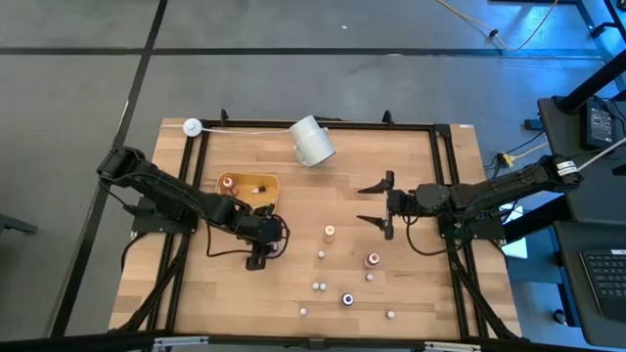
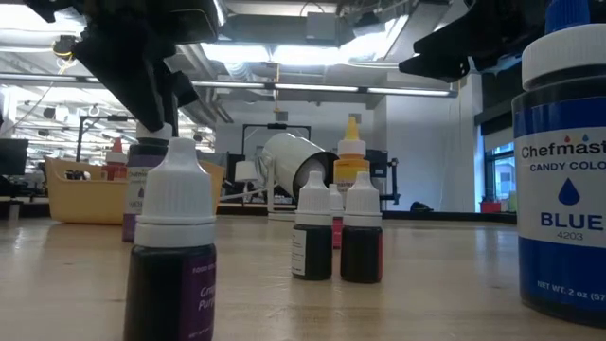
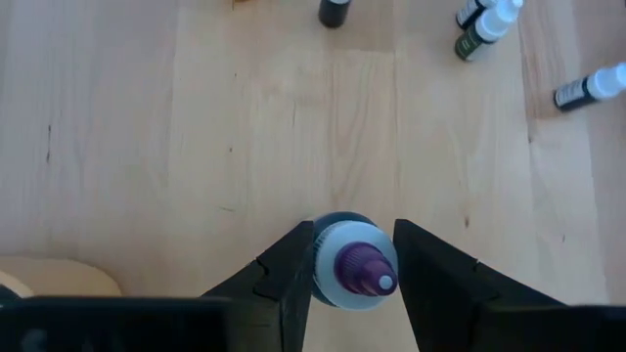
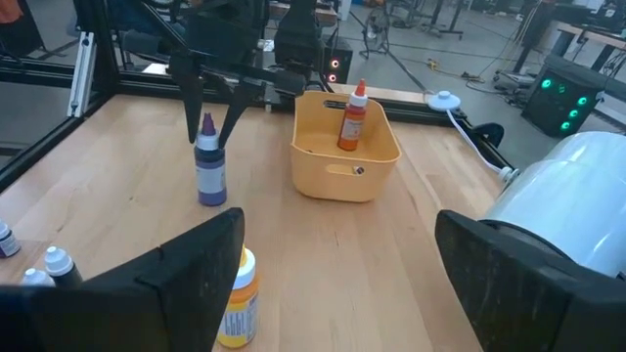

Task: Pick & Place food coloring
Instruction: Put the large purple food coloring bottle into the bin

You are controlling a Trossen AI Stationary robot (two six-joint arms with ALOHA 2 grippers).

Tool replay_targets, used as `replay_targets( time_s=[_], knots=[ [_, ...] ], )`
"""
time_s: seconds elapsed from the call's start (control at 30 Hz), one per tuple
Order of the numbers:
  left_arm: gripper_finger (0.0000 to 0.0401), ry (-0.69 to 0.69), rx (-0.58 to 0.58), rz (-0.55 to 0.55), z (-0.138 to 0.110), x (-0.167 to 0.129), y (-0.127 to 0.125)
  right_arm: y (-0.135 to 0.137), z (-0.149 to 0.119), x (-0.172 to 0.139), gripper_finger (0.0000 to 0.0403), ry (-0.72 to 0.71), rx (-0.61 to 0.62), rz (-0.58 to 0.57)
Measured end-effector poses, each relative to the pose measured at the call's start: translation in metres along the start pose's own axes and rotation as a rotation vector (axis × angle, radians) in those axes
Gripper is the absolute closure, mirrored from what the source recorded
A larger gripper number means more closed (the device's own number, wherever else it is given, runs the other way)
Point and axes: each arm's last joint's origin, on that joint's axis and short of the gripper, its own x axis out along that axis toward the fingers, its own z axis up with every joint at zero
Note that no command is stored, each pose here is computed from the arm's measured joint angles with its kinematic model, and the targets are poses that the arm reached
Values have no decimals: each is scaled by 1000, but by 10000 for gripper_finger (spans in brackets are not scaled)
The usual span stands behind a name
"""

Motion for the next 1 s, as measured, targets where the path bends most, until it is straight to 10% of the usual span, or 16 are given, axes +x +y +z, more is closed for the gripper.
replay_targets(
  time_s=[0.27, 1.0],
  knots=[
    [282, -5, 67, -4, 0, 0, -1, 0, 0, 0, 66, 0, -4, 0],
    [287, -188, -204, 74, -10, -71, 10, 0, 0, 0, 66, 3, -28, 0]
  ],
)
